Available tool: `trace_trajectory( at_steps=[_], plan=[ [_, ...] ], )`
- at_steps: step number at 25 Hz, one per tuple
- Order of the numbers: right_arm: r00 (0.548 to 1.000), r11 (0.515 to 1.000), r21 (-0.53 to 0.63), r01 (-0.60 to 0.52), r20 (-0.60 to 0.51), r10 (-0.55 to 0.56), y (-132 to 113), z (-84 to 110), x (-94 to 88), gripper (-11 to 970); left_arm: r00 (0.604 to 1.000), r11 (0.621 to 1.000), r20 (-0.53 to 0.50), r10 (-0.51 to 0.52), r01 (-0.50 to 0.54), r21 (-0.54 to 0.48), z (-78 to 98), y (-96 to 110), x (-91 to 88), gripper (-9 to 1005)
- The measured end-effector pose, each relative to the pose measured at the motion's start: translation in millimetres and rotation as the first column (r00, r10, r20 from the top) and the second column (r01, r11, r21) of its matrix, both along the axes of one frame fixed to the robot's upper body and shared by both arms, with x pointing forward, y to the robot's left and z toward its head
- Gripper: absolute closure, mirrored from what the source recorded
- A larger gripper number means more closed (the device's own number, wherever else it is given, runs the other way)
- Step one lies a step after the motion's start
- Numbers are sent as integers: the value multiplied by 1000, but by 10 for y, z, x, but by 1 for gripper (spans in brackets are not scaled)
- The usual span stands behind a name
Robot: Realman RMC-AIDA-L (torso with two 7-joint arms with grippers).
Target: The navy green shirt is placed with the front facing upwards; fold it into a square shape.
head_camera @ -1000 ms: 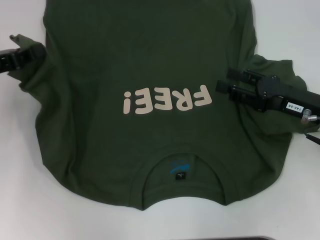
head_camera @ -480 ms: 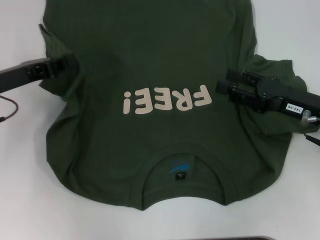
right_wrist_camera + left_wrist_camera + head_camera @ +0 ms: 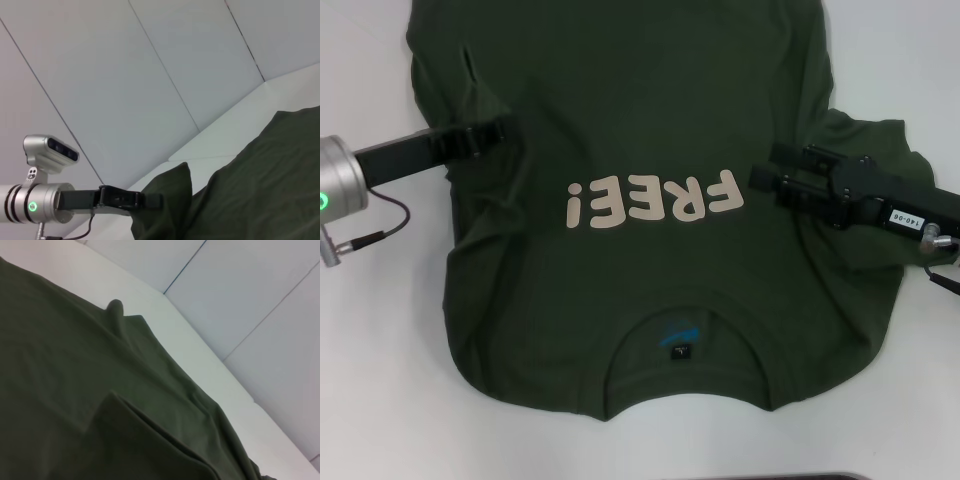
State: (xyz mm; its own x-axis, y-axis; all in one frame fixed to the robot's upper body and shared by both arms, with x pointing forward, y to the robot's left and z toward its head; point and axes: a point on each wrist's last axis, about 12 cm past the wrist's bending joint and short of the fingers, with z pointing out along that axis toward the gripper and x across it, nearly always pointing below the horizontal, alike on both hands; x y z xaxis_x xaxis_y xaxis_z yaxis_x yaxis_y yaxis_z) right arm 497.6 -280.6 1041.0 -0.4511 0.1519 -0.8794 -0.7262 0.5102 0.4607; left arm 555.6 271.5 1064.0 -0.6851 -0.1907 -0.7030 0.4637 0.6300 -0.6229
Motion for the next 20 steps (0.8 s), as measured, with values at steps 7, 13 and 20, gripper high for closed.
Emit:
trace_trajectory(
  at_steps=[7, 13, 20],
  plan=[
    [1000, 1000, 0, 1, -2, -1, -7, -8, -15, 261, 1000, 1000, -9, -4, 4, -7, -12, -70, 41, 899],
    [1000, 1000, 0, 2, -3, -2, -10, -10, -20, 261, 1000, 1000, -11, -4, 4, -7, -10, -70, 46, 888],
    [1000, 1000, 1, 0, -1, 0, -4, -2, -10, 261, 1000, 1000, -15, 0, 0, -8, -11, -58, 45, 733]
  ],
)
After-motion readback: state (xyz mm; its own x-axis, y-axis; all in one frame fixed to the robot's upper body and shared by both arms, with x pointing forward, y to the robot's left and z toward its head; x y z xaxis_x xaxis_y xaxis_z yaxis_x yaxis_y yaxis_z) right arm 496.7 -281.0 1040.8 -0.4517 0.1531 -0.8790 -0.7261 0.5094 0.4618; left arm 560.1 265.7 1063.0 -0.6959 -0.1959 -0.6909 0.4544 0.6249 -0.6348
